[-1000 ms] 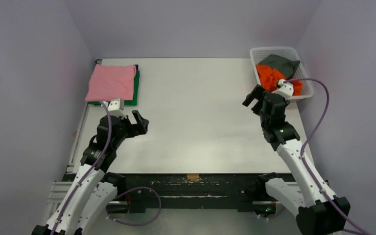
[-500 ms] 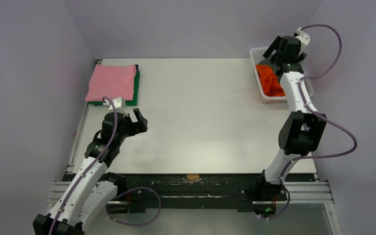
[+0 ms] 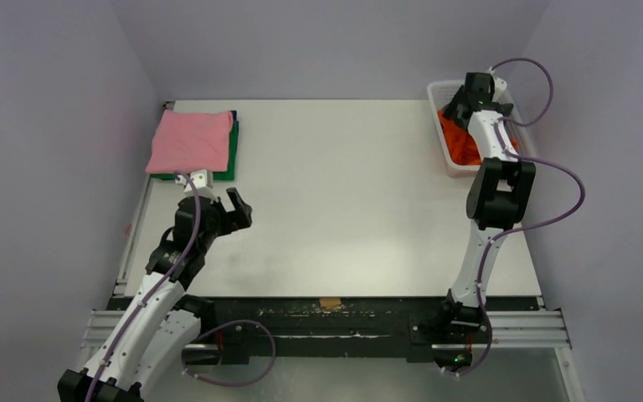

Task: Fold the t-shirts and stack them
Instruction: Grab crumpled tshirt from bin with the right arm, then move the tshirt to the center of the board, then flatten out the tshirt

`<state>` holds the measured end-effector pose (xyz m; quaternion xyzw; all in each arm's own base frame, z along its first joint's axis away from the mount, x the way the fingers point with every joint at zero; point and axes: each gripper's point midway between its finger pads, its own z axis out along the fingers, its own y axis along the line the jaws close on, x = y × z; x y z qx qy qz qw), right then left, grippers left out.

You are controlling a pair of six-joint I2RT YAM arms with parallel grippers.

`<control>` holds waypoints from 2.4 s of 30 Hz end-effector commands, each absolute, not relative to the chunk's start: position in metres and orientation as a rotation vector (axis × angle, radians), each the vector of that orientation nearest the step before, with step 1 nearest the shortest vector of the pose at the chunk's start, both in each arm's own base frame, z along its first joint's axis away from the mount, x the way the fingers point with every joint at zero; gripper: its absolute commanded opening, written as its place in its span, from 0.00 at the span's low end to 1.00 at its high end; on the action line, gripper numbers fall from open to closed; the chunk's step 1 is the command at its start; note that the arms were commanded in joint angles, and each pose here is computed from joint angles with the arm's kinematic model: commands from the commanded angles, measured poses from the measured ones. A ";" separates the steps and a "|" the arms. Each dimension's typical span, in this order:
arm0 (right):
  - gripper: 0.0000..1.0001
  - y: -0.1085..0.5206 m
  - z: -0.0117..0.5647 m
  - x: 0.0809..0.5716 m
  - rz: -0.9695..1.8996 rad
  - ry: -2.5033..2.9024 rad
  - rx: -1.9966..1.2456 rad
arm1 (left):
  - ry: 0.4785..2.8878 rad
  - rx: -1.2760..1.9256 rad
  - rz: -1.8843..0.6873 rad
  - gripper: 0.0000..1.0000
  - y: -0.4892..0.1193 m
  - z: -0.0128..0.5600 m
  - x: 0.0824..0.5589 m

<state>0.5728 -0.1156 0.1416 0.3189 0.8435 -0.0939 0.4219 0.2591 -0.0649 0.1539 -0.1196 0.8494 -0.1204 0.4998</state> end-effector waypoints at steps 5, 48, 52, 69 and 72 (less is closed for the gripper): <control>0.78 -0.135 0.136 0.544 -0.334 2.120 0.863 | 2.012 -0.316 -0.290 1.00 -0.064 0.163 0.267; 0.00 0.241 0.379 0.379 0.870 1.822 -0.423 | 2.084 -0.599 -0.338 1.00 -0.051 0.158 0.220; 0.46 0.143 0.258 0.393 0.319 2.032 -0.010 | 2.130 -0.615 -0.327 1.00 -0.051 0.149 0.213; 0.65 0.294 0.144 0.258 0.396 2.249 -0.417 | 2.376 -0.471 -0.637 1.00 -0.123 0.098 0.239; 0.64 0.327 0.118 0.239 0.368 2.280 -0.398 | 2.403 -0.486 -0.668 1.00 -0.132 0.088 0.250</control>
